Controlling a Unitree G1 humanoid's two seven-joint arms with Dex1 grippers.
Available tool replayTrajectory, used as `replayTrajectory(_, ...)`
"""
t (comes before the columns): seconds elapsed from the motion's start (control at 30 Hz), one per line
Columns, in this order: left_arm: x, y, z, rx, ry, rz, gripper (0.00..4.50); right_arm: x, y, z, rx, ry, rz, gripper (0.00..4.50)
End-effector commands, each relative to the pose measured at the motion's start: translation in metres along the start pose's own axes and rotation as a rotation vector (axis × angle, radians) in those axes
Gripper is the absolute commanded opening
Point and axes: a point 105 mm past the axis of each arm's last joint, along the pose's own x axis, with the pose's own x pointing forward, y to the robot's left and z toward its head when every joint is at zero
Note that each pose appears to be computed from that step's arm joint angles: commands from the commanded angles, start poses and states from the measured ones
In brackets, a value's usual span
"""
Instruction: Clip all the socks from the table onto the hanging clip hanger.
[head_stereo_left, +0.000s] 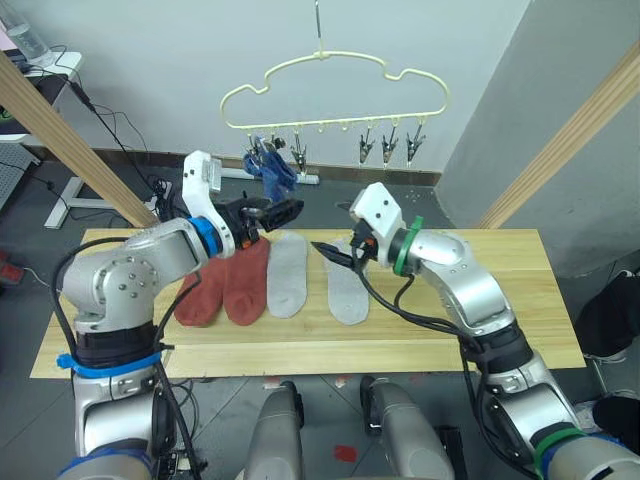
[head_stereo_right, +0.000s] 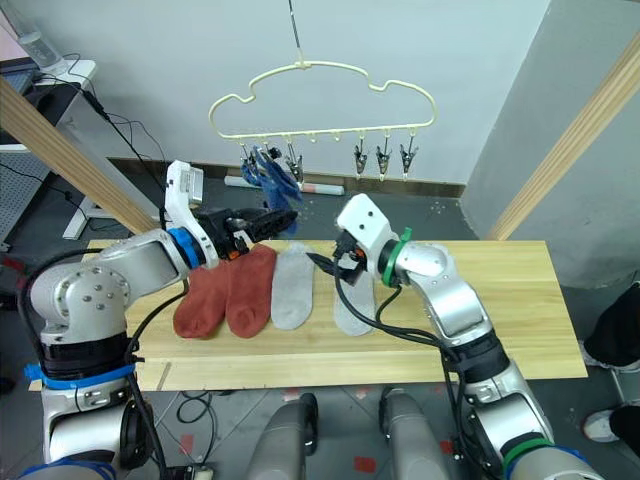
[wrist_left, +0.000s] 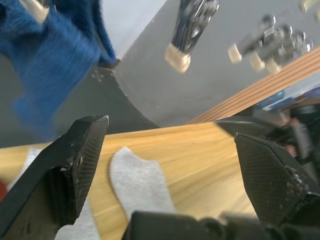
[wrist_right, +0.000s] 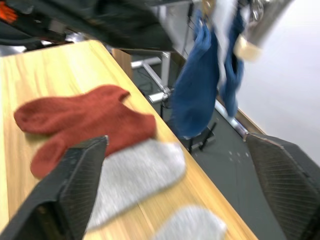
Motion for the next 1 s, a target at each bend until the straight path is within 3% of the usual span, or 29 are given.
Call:
replayTrajectory(0.03,-0.002,-0.005,0.012,0.115,-0.089,0.009,4.5,-0.013,-0.003,0.019,0.001,-0.071,-0.015,4.48)
replayTrajectory(0.2,-0.002,-0.006,0.018,0.343,-0.272,0.076,4.5,-0.04,0.001,0.049,0.12,-0.227,0.006,4.48)
replayTrajectory(0.4,0.007,-0.025,0.01,0.437,-0.347,0.045,4.5,-0.059,0.006,0.055,0.179,-0.26,0.02,4.48)
replayTrajectory(0.5,0.014,-0.039,0.004,0.429,-0.396,0.006,3.92,-0.063,0.002,0.054,0.168,-0.252,-0.016,4.5)
replayTrajectory(0.67,0.023,-0.03,0.004,0.44,-0.413,0.091,2.43,-0.063,0.004,0.056,0.138,-0.255,-0.029,4.5)
replayTrajectory(1.0,0.033,-0.019,0.009,0.473,-0.451,0.169,2.43,-0.062,0.007,0.067,0.135,-0.303,-0.016,4.5)
